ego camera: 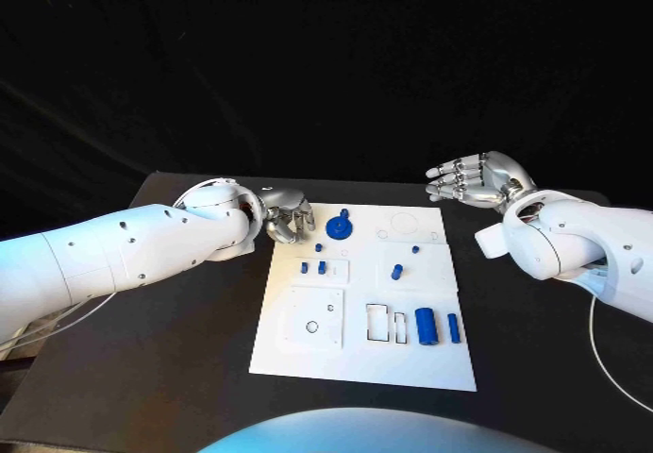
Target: Assemble the parts on the task board
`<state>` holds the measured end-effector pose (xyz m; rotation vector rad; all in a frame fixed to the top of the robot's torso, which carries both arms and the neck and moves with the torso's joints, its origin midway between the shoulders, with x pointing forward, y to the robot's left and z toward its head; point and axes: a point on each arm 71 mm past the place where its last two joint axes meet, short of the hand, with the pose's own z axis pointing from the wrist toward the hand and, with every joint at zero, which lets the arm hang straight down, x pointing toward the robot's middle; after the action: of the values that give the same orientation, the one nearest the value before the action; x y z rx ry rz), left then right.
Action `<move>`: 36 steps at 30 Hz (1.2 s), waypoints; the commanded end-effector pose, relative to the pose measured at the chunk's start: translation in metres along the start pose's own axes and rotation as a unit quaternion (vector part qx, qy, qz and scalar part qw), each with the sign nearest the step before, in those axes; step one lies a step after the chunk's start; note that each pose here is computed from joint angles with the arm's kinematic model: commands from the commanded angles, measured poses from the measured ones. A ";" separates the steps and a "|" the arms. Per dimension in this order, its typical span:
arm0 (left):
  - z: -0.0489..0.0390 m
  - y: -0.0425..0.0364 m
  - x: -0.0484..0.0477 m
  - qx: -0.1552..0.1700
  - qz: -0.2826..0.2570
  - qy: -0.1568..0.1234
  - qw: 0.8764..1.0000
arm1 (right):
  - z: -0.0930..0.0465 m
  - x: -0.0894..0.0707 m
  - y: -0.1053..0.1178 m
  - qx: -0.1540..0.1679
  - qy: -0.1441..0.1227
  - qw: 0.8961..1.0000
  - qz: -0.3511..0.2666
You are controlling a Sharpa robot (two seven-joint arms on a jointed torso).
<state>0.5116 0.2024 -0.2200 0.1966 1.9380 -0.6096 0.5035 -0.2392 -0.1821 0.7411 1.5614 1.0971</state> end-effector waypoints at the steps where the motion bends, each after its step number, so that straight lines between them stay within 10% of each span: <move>1: -0.0042 -0.0024 -0.0102 0.027 -0.060 -0.045 0.997 | 0.000 0.007 0.000 -0.016 0.064 0.994 -0.082; 6: -0.0147 0.0009 -0.0201 0.046 -0.186 -0.072 0.979 | -0.001 0.008 -0.002 -0.028 0.101 0.978 -0.179; 14: -0.0350 0.0046 -0.0295 0.077 -0.437 -0.116 0.889 | -0.007 0.016 -0.003 -0.041 0.127 0.926 -0.353; 21: -0.0471 0.0081 -0.0331 0.092 -0.540 -0.139 0.825 | -0.011 0.027 -0.007 -0.038 0.124 0.887 -0.444; 36: -0.0544 0.0094 -0.0350 0.110 -0.584 -0.151 0.790 | -0.012 0.049 -0.018 -0.032 0.124 0.861 -0.492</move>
<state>0.4873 0.2424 -0.1775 -0.9585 1.5385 -1.5004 0.4800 -0.2056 -0.2145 -0.2571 1.7647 0.5192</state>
